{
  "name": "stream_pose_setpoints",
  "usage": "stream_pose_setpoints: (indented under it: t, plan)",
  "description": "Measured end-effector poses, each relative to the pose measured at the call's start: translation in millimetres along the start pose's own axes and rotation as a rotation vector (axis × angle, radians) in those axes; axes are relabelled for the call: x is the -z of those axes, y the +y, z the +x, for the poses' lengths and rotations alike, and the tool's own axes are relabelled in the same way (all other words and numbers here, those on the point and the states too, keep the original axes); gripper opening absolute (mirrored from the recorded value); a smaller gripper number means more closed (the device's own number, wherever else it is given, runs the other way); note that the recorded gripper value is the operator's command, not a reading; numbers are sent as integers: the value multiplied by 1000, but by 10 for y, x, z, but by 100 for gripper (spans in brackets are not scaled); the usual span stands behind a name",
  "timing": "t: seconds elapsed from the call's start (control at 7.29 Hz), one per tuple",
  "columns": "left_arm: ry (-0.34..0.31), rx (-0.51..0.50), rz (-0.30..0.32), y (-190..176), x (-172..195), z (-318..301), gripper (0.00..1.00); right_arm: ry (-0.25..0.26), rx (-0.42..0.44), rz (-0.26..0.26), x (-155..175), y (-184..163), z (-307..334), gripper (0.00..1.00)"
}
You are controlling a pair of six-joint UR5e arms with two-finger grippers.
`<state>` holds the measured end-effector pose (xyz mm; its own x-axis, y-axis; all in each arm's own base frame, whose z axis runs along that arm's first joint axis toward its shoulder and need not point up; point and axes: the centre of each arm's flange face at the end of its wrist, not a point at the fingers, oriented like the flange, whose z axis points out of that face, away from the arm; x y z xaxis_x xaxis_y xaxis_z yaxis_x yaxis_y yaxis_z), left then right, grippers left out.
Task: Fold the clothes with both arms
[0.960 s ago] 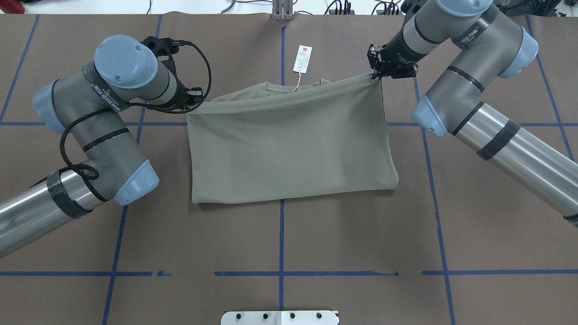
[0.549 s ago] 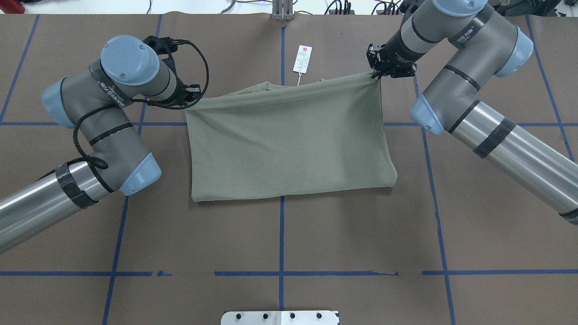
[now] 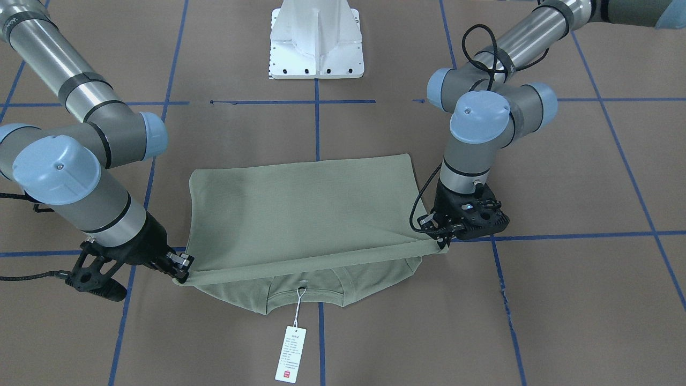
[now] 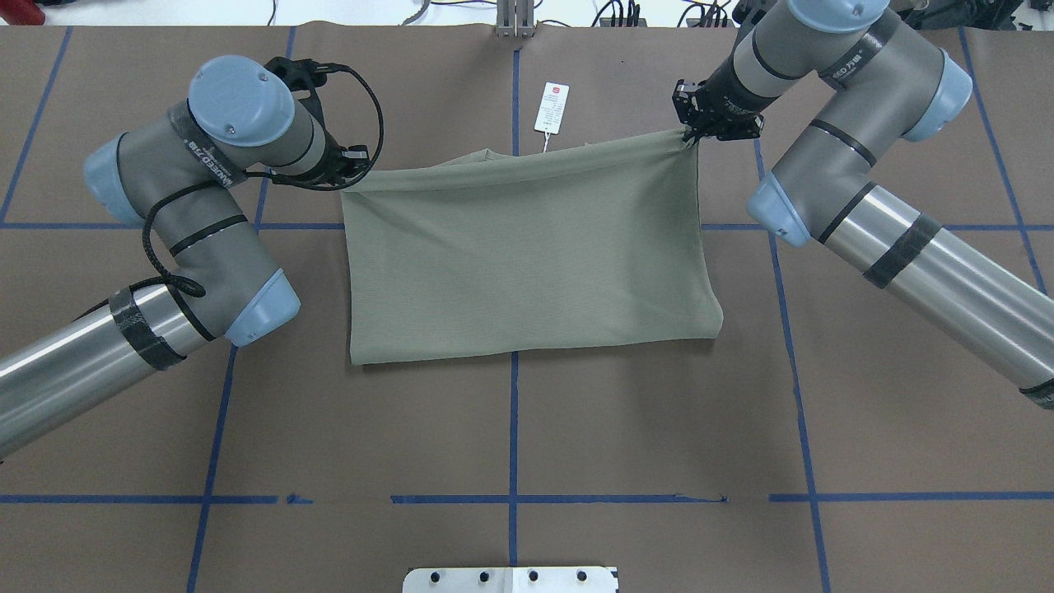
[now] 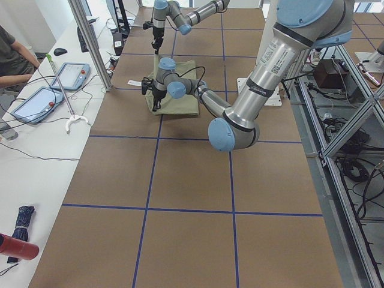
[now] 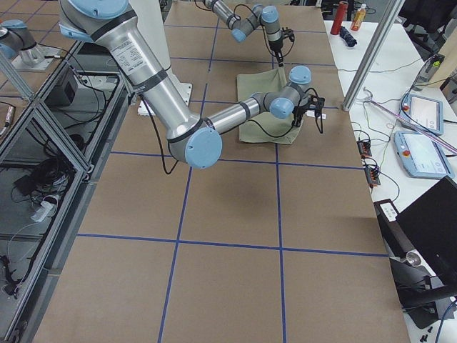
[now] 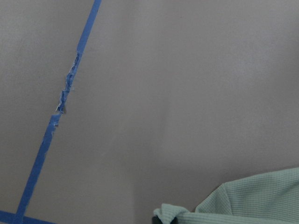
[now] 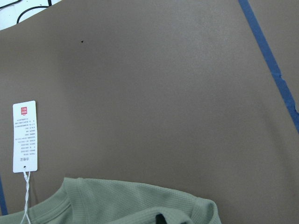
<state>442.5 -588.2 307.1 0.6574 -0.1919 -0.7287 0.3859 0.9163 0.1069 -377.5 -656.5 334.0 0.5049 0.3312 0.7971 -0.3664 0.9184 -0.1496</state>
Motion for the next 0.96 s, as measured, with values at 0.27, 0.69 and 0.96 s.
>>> stream_pose_setpoints:
  t: [0.27,0.69,0.96]
  plan:
    - [5,-1,3,-18,20,49,0,11,-5,5,-44,-26,36,0]
    - [8,-2,4,-63,12,186,0,2,2,6,-19,-17,-49,0]
    - [-1,0,4,-87,-40,244,100,1,4,3,-22,-8,-66,100]
